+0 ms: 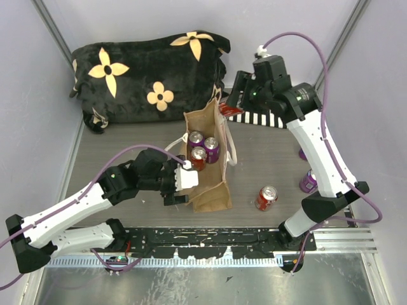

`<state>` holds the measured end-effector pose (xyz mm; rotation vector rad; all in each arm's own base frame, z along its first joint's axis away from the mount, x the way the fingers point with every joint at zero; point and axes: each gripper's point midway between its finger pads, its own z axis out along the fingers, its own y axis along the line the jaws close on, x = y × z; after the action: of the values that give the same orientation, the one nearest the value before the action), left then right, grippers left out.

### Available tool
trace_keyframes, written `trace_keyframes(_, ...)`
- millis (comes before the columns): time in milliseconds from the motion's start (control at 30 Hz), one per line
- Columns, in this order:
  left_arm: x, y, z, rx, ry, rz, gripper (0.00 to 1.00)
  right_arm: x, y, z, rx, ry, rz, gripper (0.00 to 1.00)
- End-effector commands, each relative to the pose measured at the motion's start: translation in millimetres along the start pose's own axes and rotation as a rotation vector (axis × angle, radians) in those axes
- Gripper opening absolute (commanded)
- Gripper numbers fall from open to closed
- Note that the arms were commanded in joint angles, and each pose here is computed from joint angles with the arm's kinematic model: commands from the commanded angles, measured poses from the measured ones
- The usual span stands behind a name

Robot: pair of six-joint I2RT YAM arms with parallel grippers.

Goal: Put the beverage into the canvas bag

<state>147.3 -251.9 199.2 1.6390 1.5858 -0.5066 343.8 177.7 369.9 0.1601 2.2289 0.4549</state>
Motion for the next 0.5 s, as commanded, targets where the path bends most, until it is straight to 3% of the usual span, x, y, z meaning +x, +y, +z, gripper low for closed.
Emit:
trace_keyframes(0, 11, -7, 6, 0.025, 0.025, 0.110, 0.98, -21, 60, -25, -0.188, -0.126, -0.045, 0.01)
trace_keyframes(233, 13, -8, 9, 0.022, 0.028, 0.144, 0.98, 7, 90, -20, -0.233, -0.072, -0.104, 0.01)
trace_keyframes(467, 0, 2, 5, -0.020, 0.007, 0.154, 0.98, 52, 88, 8, -0.164, 0.052, -0.174, 0.01)
